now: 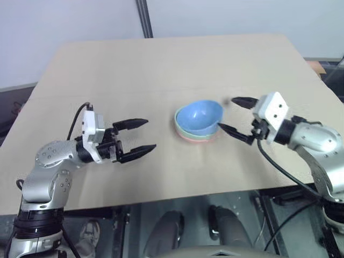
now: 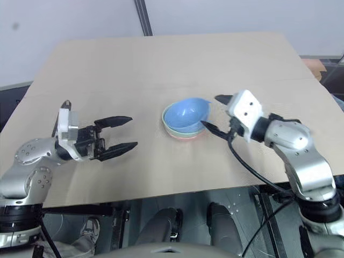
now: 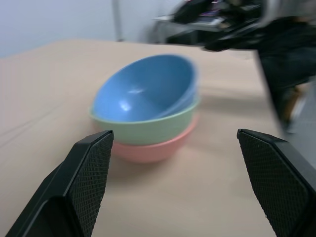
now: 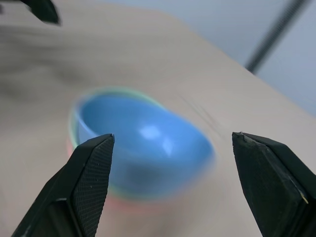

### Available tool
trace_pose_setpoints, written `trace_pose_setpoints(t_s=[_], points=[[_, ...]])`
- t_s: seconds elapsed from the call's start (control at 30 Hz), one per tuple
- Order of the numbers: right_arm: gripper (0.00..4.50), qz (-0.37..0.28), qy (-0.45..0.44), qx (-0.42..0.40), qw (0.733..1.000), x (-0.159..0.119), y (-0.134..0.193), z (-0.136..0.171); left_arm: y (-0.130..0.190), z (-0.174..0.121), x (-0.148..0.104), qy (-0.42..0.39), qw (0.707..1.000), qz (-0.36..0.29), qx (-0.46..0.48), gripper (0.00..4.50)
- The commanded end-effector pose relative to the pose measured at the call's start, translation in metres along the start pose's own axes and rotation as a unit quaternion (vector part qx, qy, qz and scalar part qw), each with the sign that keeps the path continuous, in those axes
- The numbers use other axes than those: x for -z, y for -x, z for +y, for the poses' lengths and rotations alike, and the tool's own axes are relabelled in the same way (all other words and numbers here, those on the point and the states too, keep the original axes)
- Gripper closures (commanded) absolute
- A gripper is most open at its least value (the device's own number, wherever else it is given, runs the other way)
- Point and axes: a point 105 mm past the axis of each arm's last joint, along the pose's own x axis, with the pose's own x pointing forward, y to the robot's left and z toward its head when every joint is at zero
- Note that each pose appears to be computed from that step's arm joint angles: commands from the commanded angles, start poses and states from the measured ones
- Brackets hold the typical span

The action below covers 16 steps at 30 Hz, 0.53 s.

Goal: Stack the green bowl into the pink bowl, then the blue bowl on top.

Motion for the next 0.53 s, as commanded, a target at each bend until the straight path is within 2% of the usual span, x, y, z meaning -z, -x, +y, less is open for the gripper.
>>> trace_pose_setpoints(t_s=[0.03,0.07,0.1,0.2,0.33,0.53], points=[[0.52,0.004,-0.016,0.038,0.999,0.003,0.027,-0.015,0.005,0.006,-0.004,-0.009,0.999,0.005,-0.043,0.25],[0.00,0.011,-0.028,0.047,0.998,0.009,0.035,-0.017,0.007,0.007,-0.001,-0.012,0.998,0.018,-0.054,0.25],[0.00,0.021,-0.033,0.055,0.998,0.015,0.044,-0.020,0.010,0.005,-0.001,-0.005,0.999,0.013,-0.048,0.12],[0.00,0.042,-0.025,0.082,0.995,0.024,0.062,-0.025,0.017,0.005,-0.001,0.007,0.998,0.016,-0.065,0.12],[0.00,0.043,-0.040,0.087,0.994,0.024,0.080,-0.026,0.028,0.014,0.006,-0.022,0.990,0.060,-0.125,0.12],[0.00,0.054,-0.045,0.082,0.994,0.023,0.093,-0.024,0.041,0.012,0.003,-0.007,0.987,0.059,-0.152,0.12]])
